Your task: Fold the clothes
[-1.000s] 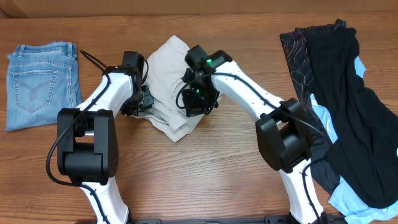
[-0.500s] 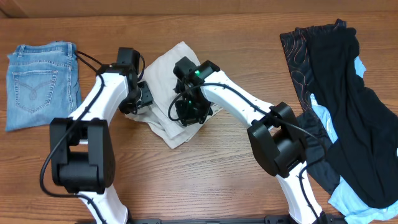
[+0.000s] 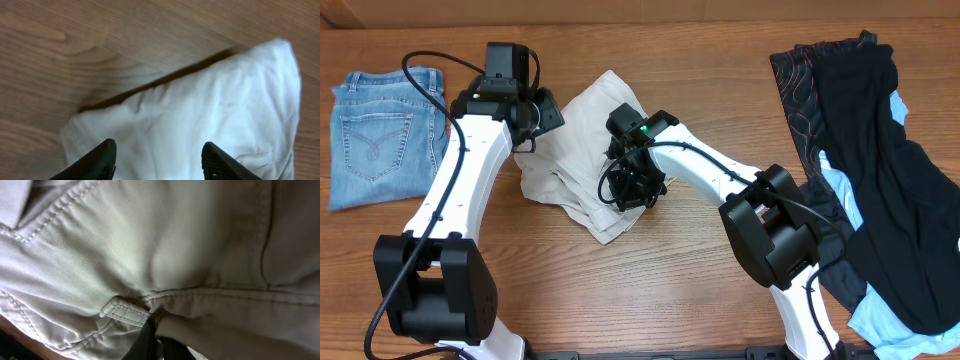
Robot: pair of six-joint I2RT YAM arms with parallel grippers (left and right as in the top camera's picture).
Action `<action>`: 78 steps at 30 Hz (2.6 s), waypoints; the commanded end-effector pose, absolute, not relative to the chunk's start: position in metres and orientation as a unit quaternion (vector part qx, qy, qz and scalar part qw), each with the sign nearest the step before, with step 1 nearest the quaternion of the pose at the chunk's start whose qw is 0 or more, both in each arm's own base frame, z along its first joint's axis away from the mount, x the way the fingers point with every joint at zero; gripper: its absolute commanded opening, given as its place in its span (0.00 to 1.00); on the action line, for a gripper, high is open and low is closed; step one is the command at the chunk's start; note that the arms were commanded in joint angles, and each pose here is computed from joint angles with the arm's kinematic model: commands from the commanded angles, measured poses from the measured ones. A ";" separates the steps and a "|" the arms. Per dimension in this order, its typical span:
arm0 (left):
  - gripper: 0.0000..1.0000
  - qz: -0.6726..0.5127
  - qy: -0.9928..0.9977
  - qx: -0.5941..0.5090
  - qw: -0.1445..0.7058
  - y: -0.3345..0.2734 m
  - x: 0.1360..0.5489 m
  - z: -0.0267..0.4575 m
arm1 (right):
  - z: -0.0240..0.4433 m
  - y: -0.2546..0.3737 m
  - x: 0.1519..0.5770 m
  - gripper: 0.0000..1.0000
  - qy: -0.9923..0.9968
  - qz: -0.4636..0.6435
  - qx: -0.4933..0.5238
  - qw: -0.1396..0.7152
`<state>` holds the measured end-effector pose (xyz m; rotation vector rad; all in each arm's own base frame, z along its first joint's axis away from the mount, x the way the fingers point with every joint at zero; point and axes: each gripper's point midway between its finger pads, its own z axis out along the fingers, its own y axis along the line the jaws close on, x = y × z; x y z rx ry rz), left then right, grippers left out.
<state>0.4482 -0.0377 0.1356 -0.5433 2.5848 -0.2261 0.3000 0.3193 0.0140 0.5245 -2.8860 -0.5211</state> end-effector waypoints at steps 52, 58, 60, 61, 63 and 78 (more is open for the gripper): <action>0.90 -0.126 0.960 -0.247 -0.039 -0.045 0.326 0.070 | 0.122 0.230 0.465 0.32 -0.957 -0.095 0.177 -0.208; 0.92 -0.128 0.967 -0.217 -0.031 -0.066 0.315 0.028 | 0.055 0.231 0.465 0.32 -0.960 -0.127 0.204 -0.142; 0.92 -0.132 0.968 -0.211 -0.017 -0.070 0.316 0.017 | 0.033 0.236 0.457 0.32 -0.963 -0.133 0.206 -0.113; 0.92 -0.133 0.968 -0.210 -0.013 -0.070 0.316 0.013 | 0.025 0.239 0.452 0.32 -0.963 -0.141 0.208 -0.100; 0.92 -0.134 0.969 -0.209 -0.003 -0.069 0.318 0.007 | 0.019 0.246 0.440 0.32 -0.961 -0.159 0.212 -0.074; 0.98 -0.155 0.951 -0.240 0.122 -0.019 0.387 0.033 | 0.016 0.289 0.343 0.29 -0.948 -0.163 0.265 0.064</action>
